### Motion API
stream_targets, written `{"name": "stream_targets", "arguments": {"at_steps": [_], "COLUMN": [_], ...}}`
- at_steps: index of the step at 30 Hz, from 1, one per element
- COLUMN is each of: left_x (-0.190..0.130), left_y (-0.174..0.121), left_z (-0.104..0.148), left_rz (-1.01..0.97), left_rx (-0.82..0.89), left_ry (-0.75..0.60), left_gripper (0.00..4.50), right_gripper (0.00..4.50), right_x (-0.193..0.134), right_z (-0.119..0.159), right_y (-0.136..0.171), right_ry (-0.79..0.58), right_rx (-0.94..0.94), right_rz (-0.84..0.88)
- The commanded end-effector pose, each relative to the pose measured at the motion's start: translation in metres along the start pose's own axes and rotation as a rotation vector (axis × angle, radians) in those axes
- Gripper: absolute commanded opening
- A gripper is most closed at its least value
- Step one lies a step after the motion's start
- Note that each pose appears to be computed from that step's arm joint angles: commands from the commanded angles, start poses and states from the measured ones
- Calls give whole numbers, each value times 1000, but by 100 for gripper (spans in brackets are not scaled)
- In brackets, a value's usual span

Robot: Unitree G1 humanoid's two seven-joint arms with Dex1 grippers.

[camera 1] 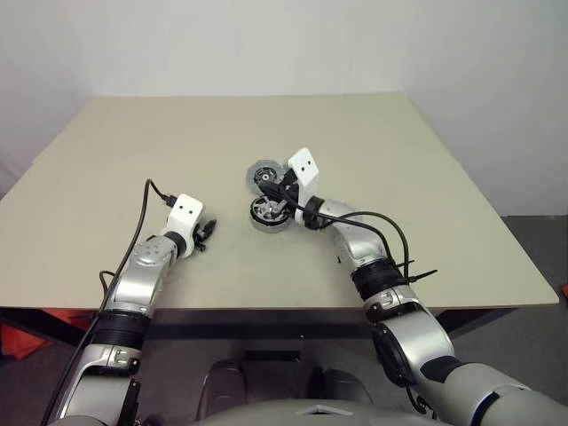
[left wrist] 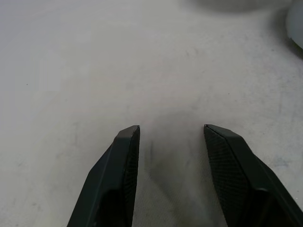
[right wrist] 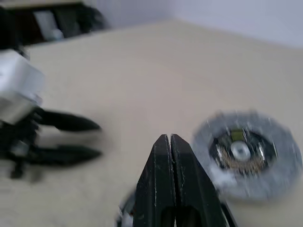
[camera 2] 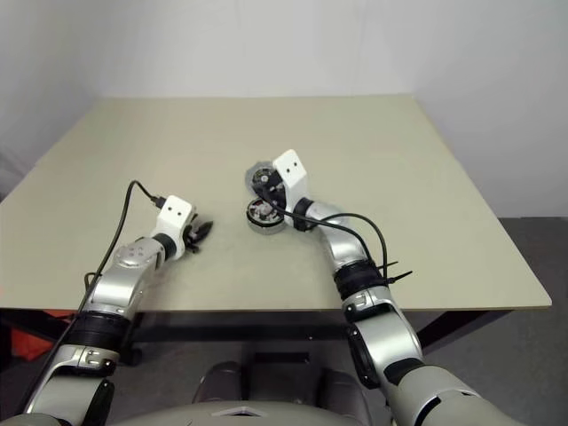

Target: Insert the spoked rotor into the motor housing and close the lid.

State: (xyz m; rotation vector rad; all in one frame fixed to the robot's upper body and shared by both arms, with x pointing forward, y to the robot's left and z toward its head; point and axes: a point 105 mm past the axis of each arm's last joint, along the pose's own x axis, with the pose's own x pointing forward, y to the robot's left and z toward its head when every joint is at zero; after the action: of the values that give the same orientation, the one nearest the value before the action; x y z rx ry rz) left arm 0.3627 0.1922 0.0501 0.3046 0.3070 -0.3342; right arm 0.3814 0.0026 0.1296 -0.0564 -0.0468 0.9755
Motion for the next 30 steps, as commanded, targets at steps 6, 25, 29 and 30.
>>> {"name": "stream_targets", "arguments": {"at_steps": [6, 25, 29, 30], "left_x": [-2, -1, -1, -1], "left_y": [5, 5, 5, 5], "left_z": [12, 13, 13, 13], "left_rz": [18, 15, 15, 15], "left_rx": [16, 17, 20, 20], "left_ry": [-41, -44, -44, -44], "left_gripper": [227, 227, 227, 227], "right_gripper": [2, 2, 2, 2], "right_x": [2, 4, 7, 8], "right_z": [-27, -14, 0, 0], "right_y": [15, -12, -15, -15], "right_ry": [119, 77, 40, 40], "right_rx": [70, 40, 29, 30], "right_rz": [20, -80, -84, -84]}}
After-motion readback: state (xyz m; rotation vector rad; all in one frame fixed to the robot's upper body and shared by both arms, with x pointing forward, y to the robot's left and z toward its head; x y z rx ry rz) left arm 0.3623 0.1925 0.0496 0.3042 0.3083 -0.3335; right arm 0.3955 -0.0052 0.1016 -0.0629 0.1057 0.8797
